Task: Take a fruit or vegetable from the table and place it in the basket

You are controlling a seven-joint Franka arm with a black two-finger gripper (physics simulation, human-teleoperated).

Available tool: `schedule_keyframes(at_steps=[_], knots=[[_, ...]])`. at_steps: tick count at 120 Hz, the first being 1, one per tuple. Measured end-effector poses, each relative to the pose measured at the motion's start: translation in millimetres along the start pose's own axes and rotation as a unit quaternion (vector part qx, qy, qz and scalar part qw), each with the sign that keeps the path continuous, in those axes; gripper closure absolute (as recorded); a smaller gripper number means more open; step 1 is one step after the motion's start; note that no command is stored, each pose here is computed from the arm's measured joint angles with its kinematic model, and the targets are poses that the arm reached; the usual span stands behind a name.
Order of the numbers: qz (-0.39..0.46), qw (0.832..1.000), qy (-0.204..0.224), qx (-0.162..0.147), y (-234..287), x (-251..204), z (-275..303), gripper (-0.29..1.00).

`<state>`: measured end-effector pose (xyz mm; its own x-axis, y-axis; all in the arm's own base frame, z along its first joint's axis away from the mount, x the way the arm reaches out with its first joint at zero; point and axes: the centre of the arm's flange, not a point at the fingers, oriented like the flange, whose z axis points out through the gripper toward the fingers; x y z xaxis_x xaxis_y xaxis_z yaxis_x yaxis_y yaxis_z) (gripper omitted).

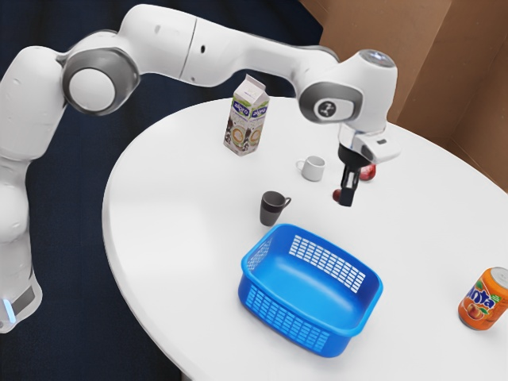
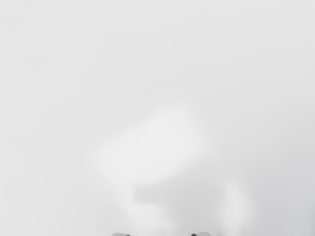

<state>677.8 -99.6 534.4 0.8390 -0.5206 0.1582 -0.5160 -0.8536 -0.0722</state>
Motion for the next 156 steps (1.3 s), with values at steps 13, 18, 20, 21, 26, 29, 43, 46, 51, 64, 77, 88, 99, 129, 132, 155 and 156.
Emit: schedule_keyframes(at_steps=[13,18,20,21,26,29,43,46,51,64,77,88,99,129,132,155,156], knots=[[0.006,1.000,-0.002,-0.004,13.0,3.4,-5.5,0.57],[0.010,1.000,-0.003,-0.006,19.7,5.3,-6.3,0.57],[0.011,1.000,-0.004,-0.007,22.9,6.3,-6.4,0.57],[0.012,1.000,-0.004,-0.008,24.3,6.7,-6.5,0.57],[0.017,1.000,-0.004,-0.011,32.7,9.3,-7.2,0.57],[0.020,1.000,-0.004,-0.013,37.6,10.8,-7.7,0.57],[0.030,0.999,-0.004,-0.021,58.8,16.8,-9.5,0.57],[0.032,0.999,-0.004,-0.023,62.7,17.7,-9.9,0.57],[0.035,0.999,-0.004,-0.026,70.2,19.4,-12.0,0.57],[0.045,0.999,-0.001,-0.029,89.8,23.4,-18.8,0.57],[0.052,0.998,0.003,-0.031,106.5,26.4,-25.7,0.57],[0.058,0.998,0.005,-0.035,119.0,28.3,-29.3,0.57],[0.064,0.997,0.006,-0.040,132.9,30.6,-31.6,0.57],[0.072,0.996,0.005,-0.050,162.6,34.5,-30.9,0.57],[0.073,0.996,0.005,-0.051,166.7,34.9,-31.1,0.57],[0.068,0.996,0.003,-0.055,176.1,36.3,-29.6,0.57],[0.068,0.996,0.003,-0.055,176.3,36.3,-29.5,0.57]])
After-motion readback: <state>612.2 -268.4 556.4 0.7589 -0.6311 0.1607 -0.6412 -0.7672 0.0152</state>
